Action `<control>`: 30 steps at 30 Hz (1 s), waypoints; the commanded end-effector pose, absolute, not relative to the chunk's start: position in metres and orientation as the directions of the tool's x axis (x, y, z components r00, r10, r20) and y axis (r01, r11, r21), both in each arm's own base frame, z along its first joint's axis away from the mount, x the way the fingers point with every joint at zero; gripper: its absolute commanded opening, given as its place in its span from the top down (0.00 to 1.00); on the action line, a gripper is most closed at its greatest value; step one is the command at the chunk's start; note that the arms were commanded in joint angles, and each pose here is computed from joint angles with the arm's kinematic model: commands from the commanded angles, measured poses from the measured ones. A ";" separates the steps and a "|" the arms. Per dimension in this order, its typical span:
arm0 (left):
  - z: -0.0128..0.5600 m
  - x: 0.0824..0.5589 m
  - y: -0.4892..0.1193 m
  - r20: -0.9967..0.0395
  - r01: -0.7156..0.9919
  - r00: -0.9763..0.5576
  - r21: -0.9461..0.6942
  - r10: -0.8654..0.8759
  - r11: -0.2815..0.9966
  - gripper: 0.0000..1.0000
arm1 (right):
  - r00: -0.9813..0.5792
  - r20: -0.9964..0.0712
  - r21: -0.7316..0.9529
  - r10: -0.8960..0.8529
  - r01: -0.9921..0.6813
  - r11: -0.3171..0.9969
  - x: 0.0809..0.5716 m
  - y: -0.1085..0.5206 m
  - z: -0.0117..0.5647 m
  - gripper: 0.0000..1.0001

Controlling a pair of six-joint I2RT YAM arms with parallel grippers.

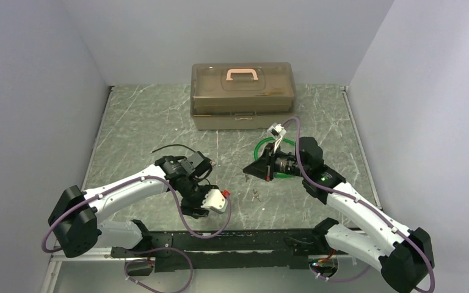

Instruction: Unlock with the key

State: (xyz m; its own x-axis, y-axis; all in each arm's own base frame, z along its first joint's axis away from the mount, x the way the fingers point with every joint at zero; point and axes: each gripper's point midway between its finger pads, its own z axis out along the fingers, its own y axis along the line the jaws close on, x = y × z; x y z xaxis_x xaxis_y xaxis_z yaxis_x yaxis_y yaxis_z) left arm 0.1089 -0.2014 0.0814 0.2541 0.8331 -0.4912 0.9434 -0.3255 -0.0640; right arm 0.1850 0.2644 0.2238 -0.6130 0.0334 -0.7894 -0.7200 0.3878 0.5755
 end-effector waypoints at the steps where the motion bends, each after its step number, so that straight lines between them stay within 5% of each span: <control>1: 0.109 0.104 -0.215 -0.573 0.933 0.272 -0.041 0.773 -0.358 0.84 | -0.591 -0.805 0.569 0.052 -0.746 0.346 0.184 0.269 0.230 1.00; 13: 0.072 0.112 -0.221 -0.465 0.909 0.347 -0.045 0.814 -0.414 0.84 | -0.569 -0.820 0.551 0.065 -0.752 0.361 0.185 0.265 0.231 1.00; 30: 0.047 0.104 -0.237 -0.450 0.899 0.372 -0.043 0.812 -0.436 0.77 | -0.546 -0.833 0.534 0.087 -0.753 0.386 0.186 0.260 0.237 1.00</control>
State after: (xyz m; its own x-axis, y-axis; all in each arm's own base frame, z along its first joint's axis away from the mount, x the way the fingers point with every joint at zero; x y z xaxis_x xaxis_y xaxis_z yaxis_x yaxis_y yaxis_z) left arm 0.1033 -0.2275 0.0490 0.3650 0.8238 -0.4336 0.8979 -0.4347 -0.0700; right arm 0.1822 0.2617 0.2235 -0.5924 0.0543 -0.8038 -0.7317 0.3812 0.5651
